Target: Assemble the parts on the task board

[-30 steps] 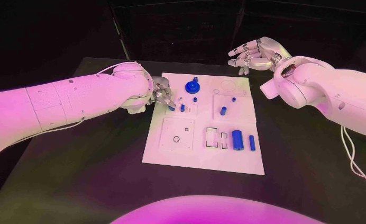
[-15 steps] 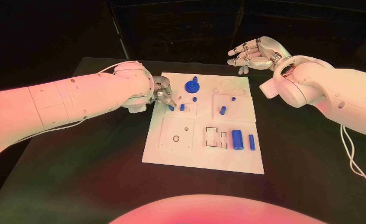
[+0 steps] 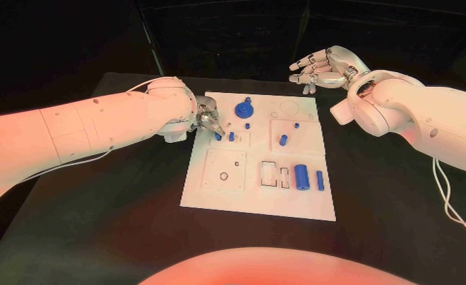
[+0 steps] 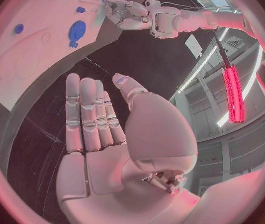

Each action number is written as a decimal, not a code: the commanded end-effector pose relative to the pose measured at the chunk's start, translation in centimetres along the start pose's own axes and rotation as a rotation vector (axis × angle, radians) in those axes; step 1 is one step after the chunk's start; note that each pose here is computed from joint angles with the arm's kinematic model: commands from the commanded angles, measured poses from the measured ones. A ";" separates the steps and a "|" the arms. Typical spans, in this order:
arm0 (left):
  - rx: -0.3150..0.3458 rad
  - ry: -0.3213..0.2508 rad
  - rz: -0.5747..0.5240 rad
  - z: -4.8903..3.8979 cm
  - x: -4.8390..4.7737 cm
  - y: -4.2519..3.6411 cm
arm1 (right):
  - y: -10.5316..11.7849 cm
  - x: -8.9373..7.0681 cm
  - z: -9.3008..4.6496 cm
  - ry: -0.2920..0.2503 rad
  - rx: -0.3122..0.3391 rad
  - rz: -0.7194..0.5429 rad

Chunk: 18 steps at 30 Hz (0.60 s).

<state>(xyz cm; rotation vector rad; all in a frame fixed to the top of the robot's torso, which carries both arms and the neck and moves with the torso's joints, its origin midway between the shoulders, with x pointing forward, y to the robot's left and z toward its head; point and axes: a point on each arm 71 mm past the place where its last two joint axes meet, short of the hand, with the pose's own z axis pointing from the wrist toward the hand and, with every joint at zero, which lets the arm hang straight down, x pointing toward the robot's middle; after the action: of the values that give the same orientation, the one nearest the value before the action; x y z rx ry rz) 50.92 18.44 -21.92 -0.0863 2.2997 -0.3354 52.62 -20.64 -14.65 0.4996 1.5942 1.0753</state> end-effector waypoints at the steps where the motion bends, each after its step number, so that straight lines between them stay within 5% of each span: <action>1: -0.012 0.010 0.012 0.12 0.06 0.19 | 0.2 0.0 0.0 0.005 -0.012 -0.001; 18: -0.025 0.012 0.011 0.31 -0.11 0.56 | 0.2 0.0 0.0 0.003 -0.012 -0.001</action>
<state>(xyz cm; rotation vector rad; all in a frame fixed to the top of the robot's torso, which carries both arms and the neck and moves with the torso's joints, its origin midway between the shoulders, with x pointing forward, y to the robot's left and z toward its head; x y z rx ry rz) 51.26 18.74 -22.09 -0.0936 2.3042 -0.3204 52.63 -20.63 -14.65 0.4994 1.5943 1.0756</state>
